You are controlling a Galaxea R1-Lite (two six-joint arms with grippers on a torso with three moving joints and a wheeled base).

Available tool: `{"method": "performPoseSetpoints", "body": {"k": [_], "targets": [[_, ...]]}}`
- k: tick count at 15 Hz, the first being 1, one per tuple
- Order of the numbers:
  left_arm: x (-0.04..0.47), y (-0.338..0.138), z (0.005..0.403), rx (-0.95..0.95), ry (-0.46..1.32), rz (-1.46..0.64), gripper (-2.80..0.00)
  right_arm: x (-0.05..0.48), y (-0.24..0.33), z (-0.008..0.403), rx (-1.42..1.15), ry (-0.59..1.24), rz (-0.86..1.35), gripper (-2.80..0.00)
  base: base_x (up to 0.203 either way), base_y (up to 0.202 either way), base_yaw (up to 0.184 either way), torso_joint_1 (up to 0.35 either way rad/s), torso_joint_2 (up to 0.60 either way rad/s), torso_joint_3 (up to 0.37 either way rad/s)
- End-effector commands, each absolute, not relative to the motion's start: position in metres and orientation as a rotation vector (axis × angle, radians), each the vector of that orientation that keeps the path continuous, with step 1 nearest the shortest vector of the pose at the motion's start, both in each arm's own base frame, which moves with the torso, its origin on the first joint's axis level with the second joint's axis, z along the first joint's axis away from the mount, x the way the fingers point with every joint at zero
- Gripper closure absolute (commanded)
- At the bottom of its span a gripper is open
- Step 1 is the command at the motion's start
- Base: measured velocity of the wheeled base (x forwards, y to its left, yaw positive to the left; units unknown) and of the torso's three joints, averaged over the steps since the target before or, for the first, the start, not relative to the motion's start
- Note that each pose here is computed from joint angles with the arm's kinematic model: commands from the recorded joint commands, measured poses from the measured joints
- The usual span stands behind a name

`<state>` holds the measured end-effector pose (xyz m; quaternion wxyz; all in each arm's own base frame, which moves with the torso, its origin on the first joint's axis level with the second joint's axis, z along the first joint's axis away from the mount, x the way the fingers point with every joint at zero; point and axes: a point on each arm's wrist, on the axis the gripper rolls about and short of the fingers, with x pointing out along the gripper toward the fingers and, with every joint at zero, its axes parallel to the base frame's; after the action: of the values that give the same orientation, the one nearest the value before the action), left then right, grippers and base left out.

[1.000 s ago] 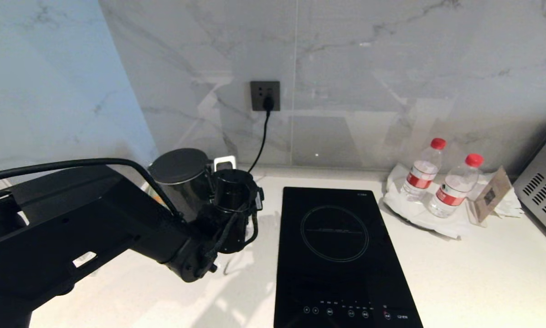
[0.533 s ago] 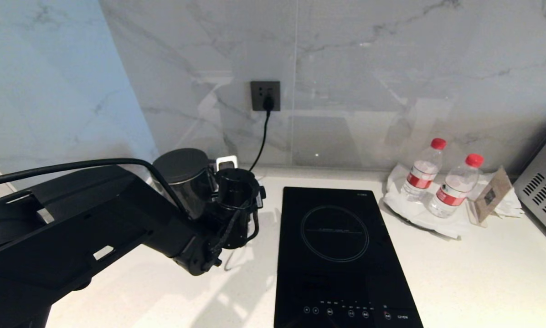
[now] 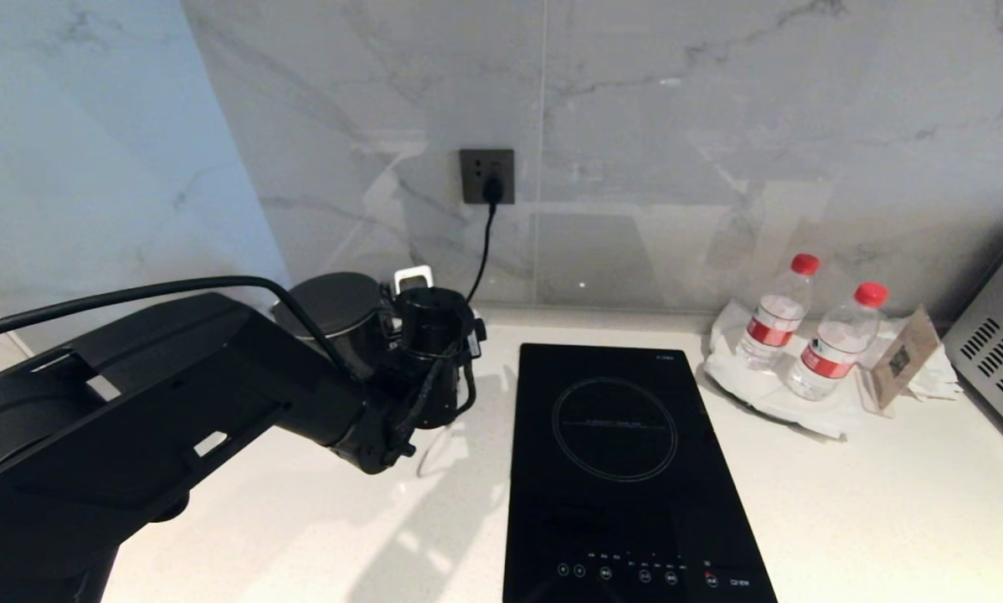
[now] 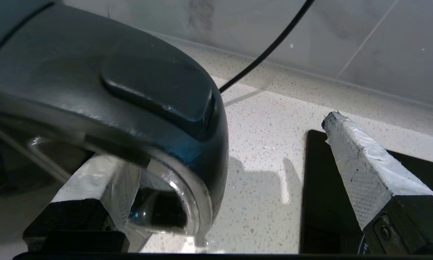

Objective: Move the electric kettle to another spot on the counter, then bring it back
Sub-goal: Pick up the kettle

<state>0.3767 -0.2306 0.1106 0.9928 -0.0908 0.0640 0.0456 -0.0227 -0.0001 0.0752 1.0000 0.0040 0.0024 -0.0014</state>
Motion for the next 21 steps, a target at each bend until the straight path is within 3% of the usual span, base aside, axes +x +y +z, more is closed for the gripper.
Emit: {"method": "performPoseSetpoints", "body": {"k": [1, 16, 17, 21], "targets": [[0.381, -0.230, 0.106, -0.183, 0.129, 0.102, -2.80, -0.023, 0.000, 0.075, 0.008, 0.005, -0.003, 0.00, 0.000, 0.000, 0.000, 0.000, 0.00, 0.000], [0.393, -0.215, 0.113, -0.195, 0.098, 0.147, -2.80, -0.023, 0.000, 0.075, 0.008, 0.005, -0.003, 0.00, 0.000, 0.000, 0.000, 0.000, 0.00, 0.000], [0.392, -0.215, 0.113, -0.193, 0.100, 0.145, 0.00, -0.023, 0.000, 0.075, 0.008, 0.005, -0.003, 0.00, 0.000, 0.000, 0.000, 0.000, 0.00, 0.000], [0.392, -0.214, 0.112, -0.190, 0.104, 0.147, 0.00, -0.023, 0.000, 0.075, 0.008, 0.005, -0.003, 0.00, 0.000, 0.000, 0.000, 0.000, 0.00, 0.000]]}}
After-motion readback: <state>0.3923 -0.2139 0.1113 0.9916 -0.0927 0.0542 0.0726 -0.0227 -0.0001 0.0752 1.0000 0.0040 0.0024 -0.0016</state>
